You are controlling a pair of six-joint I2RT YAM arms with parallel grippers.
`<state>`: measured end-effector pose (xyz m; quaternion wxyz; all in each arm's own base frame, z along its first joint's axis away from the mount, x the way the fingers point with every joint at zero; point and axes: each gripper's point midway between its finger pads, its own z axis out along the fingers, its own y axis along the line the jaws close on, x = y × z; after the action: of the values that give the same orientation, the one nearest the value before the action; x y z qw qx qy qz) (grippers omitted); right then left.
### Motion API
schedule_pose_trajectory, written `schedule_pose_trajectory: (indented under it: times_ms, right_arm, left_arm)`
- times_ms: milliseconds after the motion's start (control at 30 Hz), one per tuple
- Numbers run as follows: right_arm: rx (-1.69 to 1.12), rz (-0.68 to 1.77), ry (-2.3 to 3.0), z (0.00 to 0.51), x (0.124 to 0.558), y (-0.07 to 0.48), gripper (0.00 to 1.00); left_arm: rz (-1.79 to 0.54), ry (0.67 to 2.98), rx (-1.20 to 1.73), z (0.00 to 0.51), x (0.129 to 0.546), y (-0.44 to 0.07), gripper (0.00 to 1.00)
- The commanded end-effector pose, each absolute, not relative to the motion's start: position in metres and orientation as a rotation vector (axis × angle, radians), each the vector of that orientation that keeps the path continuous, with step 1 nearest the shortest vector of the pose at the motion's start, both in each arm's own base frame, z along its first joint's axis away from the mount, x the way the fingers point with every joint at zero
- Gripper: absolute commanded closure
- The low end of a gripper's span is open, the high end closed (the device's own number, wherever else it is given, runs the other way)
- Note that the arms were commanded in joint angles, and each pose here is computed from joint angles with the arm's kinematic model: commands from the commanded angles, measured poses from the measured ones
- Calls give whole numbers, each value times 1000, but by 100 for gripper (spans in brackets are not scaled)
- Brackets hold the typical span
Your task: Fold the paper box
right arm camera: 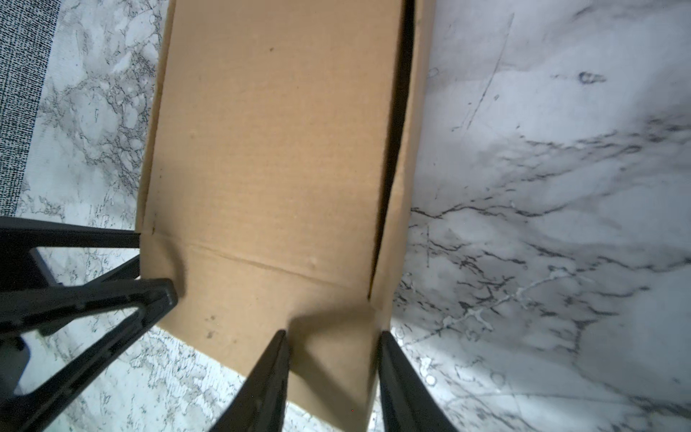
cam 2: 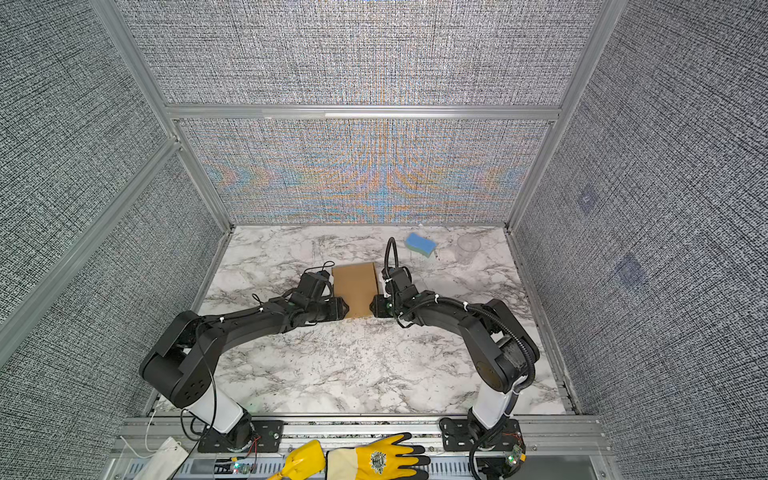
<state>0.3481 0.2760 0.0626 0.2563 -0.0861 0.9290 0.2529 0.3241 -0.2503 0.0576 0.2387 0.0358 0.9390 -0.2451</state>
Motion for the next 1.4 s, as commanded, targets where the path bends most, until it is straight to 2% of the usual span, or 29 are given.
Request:
schedule_pose_trajectory:
  times_ms: [0, 800, 1100, 1367]
  right_arm:
    - [-268, 709, 2455, 70, 354, 281, 60]
    - [-332, 729, 2315, 70, 364, 282, 59]
    - [-342, 720, 2275, 91, 363, 277, 53]
    - [-334, 719, 2259, 101, 360, 272, 51]
  left_arm:
    - [-685, 2557, 125, 61, 326, -254, 42]
    - [-665, 2574, 126, 56, 330, -251, 42]
    - [-620, 2567, 119, 65, 328, -239, 41]
    - [-575, 2553, 79, 72, 322, -218, 39]
